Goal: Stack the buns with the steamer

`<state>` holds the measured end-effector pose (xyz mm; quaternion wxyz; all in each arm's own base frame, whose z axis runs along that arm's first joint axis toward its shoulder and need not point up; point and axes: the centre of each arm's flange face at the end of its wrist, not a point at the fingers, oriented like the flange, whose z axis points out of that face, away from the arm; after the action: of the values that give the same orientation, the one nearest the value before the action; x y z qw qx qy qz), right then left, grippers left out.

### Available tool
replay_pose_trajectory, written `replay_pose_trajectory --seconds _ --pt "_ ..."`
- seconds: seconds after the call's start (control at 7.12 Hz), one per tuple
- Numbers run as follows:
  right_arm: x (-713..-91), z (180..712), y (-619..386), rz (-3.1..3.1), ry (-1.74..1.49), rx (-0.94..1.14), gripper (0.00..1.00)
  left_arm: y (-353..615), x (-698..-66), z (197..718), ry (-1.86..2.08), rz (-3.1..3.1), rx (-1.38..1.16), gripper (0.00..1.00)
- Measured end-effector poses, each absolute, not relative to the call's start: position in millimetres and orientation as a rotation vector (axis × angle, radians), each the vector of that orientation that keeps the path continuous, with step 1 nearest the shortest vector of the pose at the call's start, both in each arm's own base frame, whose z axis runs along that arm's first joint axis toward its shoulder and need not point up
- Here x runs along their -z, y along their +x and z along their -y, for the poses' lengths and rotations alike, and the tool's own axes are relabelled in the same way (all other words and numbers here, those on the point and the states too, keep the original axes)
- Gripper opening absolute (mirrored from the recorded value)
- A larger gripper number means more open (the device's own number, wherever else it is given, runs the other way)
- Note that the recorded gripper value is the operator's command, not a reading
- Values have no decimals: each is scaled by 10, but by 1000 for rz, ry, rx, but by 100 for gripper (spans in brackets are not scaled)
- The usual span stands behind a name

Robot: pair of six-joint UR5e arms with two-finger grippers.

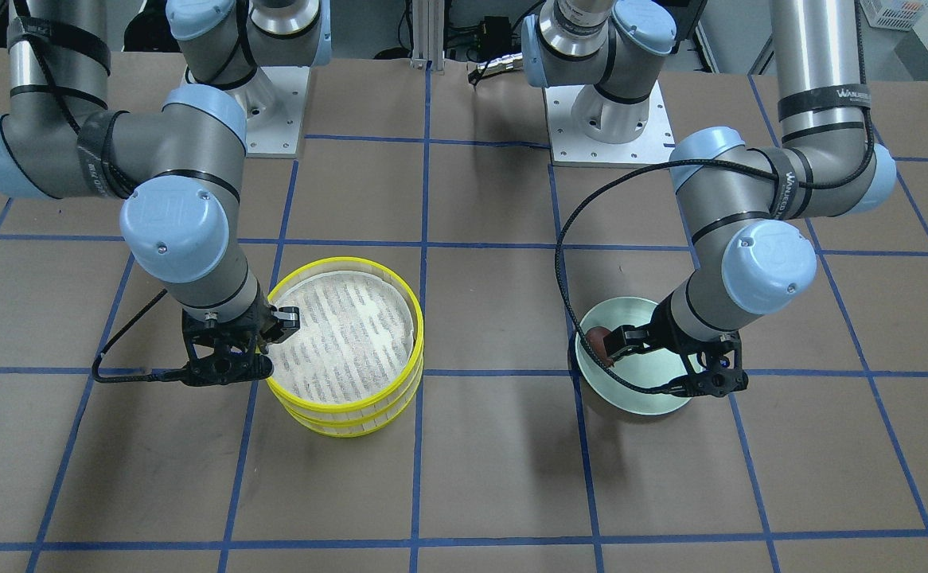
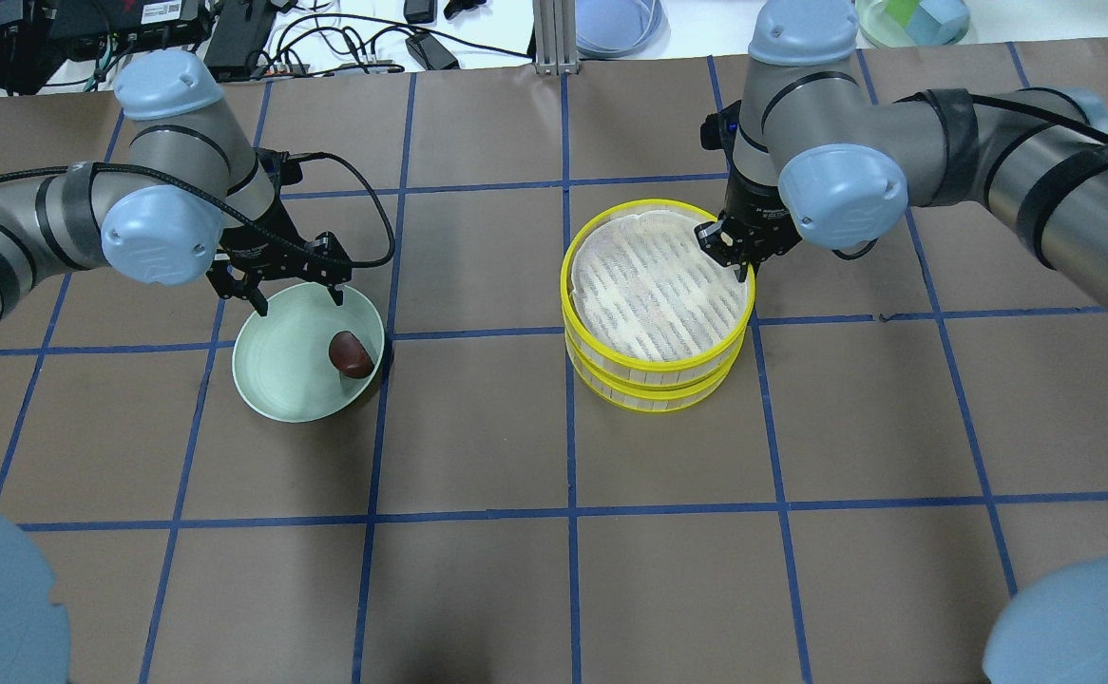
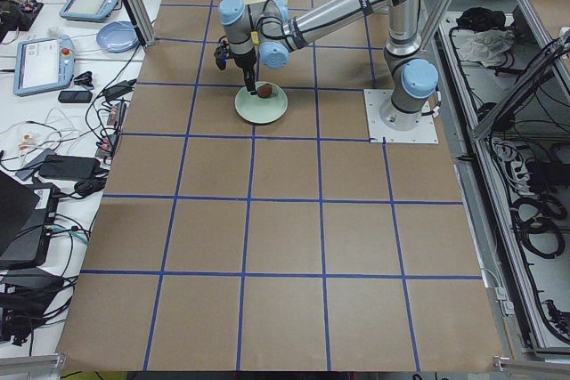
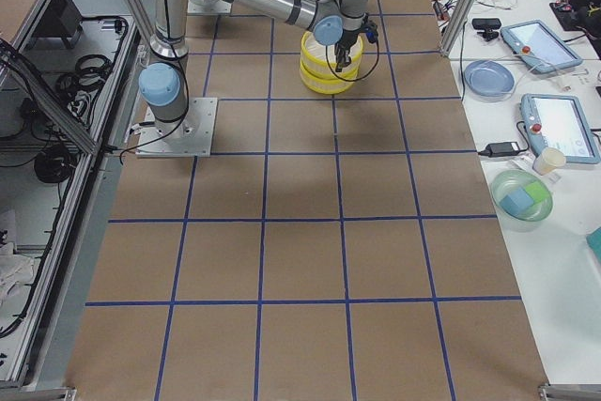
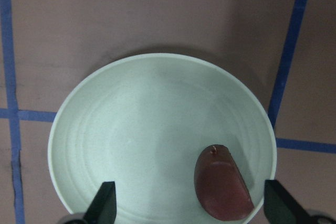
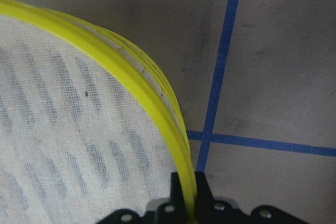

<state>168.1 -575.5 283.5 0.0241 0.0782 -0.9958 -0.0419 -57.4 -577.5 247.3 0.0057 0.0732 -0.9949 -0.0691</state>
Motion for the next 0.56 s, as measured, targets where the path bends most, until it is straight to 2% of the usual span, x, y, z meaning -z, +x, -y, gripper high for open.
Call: replay_pose_trajectory --seconds 0.56 --pt "-2705 5696 1666 3069 267 111 0 -611 -2342 5743 296 3065 194 98"
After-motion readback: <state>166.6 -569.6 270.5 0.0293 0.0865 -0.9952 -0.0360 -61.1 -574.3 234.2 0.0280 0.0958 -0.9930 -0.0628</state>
